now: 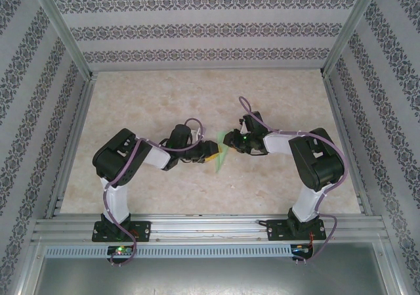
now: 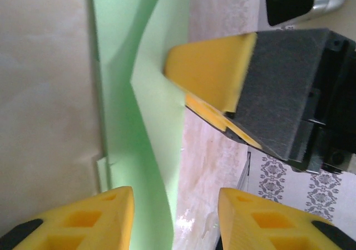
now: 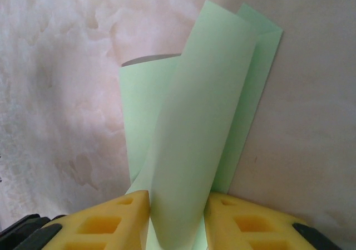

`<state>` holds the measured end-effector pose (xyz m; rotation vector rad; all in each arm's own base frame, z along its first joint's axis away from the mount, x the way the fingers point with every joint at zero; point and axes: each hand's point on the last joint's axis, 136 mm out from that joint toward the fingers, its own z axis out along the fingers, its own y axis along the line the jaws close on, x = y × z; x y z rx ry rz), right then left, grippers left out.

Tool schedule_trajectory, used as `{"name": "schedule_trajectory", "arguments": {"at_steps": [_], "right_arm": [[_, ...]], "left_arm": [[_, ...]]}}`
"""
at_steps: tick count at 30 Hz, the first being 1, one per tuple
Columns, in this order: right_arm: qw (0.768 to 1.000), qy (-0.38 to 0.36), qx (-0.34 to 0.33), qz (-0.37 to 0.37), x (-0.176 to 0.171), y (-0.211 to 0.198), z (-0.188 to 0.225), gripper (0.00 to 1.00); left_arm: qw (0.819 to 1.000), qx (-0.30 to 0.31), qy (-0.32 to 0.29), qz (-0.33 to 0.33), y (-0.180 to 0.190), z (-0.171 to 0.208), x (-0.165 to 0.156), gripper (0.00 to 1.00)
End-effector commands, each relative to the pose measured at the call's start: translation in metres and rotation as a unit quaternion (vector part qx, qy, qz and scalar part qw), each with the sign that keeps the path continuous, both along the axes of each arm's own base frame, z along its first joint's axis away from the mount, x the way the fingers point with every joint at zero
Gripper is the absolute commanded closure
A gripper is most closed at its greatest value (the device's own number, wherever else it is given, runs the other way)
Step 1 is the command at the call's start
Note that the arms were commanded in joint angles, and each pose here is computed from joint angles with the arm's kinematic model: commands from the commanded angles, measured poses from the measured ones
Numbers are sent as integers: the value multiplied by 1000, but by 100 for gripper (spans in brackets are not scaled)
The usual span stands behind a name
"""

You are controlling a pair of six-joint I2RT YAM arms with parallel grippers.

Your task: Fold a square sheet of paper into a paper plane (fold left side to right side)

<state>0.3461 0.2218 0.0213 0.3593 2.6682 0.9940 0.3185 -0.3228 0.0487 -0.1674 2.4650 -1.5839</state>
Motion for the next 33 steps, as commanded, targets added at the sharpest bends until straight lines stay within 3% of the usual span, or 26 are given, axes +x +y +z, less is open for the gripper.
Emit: {"name": "schedule_trajectory", "arguments": {"at_steps": [1,14,24,33], "right_arm": [[999,15,-35,11,-8,2,-28,65],[999,20,-40,14,-10,2,-31,65],[998,24,-54,18,-12,1,-34,65],[997,28,-65,24,-14,0,-36,65]], "left_arm": [[1000,12,-8,-4,3,4,10,55],[999,22,13,-19,-6,-12,21,58],[998,51,15,-14,-3,-24,27,83],[998,66,6,-8,4,-29,36,90]]}}
